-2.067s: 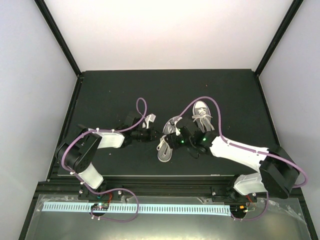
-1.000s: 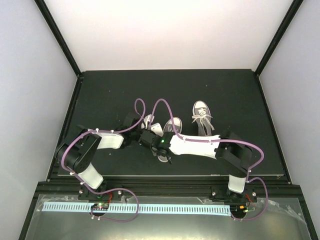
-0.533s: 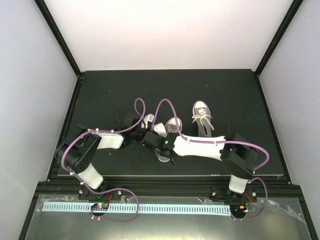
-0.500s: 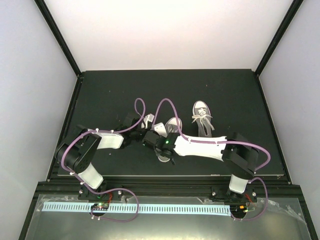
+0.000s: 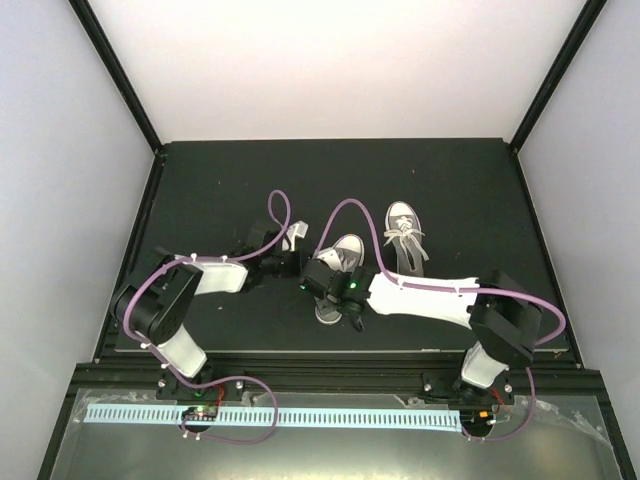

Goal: Tie the shoes
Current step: Tie the shoelace on the shoe.

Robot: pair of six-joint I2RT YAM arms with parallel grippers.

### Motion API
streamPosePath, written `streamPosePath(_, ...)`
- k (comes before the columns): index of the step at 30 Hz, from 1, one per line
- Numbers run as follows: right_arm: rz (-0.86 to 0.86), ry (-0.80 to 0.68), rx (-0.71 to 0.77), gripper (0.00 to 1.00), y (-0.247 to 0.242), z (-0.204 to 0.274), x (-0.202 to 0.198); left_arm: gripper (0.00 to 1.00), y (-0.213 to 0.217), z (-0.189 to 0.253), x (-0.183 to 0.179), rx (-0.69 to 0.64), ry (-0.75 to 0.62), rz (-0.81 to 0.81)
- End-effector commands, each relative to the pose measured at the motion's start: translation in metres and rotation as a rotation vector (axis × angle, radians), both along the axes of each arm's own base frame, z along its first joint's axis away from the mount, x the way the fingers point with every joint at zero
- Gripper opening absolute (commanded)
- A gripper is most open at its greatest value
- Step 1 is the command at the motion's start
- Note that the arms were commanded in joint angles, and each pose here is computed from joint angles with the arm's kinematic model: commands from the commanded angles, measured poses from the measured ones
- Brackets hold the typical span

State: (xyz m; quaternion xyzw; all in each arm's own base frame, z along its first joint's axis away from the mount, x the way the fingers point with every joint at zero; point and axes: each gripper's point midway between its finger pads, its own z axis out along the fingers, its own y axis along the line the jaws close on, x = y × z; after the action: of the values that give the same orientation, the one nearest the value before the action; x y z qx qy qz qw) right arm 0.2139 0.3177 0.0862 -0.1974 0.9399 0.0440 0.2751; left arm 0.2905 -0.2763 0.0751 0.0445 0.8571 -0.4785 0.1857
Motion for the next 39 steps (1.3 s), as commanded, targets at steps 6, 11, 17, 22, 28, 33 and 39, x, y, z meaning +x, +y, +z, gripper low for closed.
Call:
streamPosePath(6,0.038,0.063,0.166,0.02,0.001,0.017,-0.017,0.02,0.004,0.002,0.028,0.036,-0.054,0.023)
streamPosePath(11,0.050,0.116,0.196,0.02,-0.007,0.009,-0.026,0.01,0.004,0.001,0.034,0.043,-0.062,0.026)
streamPosePath(17,0.061,0.170,0.210,0.02,-0.017,-0.007,-0.038,0.01,0.003,0.000,0.037,0.049,-0.065,0.023)
streamPosePath(22,0.062,0.195,0.227,0.02,-0.022,-0.012,-0.046,0.01,0.004,-0.001,0.039,0.053,-0.066,0.026)
streamPosePath(28,0.055,0.195,0.296,0.02,-0.021,0.001,-0.043,0.01,0.001,0.003,0.038,0.039,-0.088,0.003)
streamPosePath(33,0.061,0.200,0.330,0.02,-0.018,0.013,-0.038,0.01,-0.002,0.007,0.030,0.020,-0.113,-0.044)
streamPosePath(39,0.087,0.243,0.296,0.02,-0.026,0.011,-0.036,0.02,-0.002,0.000,0.015,0.012,-0.099,-0.070)
